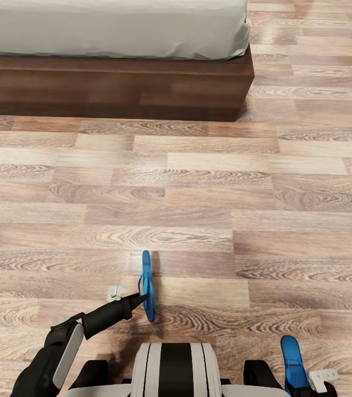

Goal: In the bedroom, move the book from the bed onto either nightstand, and place the two sandals side by side next to the bed.

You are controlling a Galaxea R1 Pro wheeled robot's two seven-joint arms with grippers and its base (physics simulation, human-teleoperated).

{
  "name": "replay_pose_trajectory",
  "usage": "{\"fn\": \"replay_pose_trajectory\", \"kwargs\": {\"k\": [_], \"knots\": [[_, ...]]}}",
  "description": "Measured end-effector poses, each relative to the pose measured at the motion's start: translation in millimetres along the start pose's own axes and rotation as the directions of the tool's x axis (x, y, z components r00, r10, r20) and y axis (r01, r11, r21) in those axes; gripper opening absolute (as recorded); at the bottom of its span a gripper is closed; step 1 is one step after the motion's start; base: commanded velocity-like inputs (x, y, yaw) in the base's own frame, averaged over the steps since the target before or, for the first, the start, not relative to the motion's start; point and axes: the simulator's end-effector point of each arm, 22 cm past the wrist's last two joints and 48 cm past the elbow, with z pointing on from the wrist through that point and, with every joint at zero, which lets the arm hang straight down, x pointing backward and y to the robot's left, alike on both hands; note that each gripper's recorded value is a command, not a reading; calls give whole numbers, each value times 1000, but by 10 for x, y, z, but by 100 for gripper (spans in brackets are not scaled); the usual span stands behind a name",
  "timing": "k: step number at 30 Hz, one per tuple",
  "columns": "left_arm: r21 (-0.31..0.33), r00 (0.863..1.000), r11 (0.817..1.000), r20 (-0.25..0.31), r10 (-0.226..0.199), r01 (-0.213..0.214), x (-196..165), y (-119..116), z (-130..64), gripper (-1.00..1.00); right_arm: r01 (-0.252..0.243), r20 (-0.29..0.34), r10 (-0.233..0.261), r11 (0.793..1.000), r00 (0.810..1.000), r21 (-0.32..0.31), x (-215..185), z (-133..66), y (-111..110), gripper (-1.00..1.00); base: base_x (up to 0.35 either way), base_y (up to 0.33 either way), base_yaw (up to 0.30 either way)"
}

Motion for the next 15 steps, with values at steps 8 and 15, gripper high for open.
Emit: {"fn": "replay_pose_trajectory", "kwargs": {"k": [8,15], "knots": [[0,1000,1000,0,-1,1,-1,0,-1,-100,0,-1,0,1000,1000,0,3,1,7,100,0,0,0],[-5,1000,1000,-10,-14,14,62,56,21,-100,1,-17,-1,1000,1000,-3,77,21,21,100,0,0,0]]}}
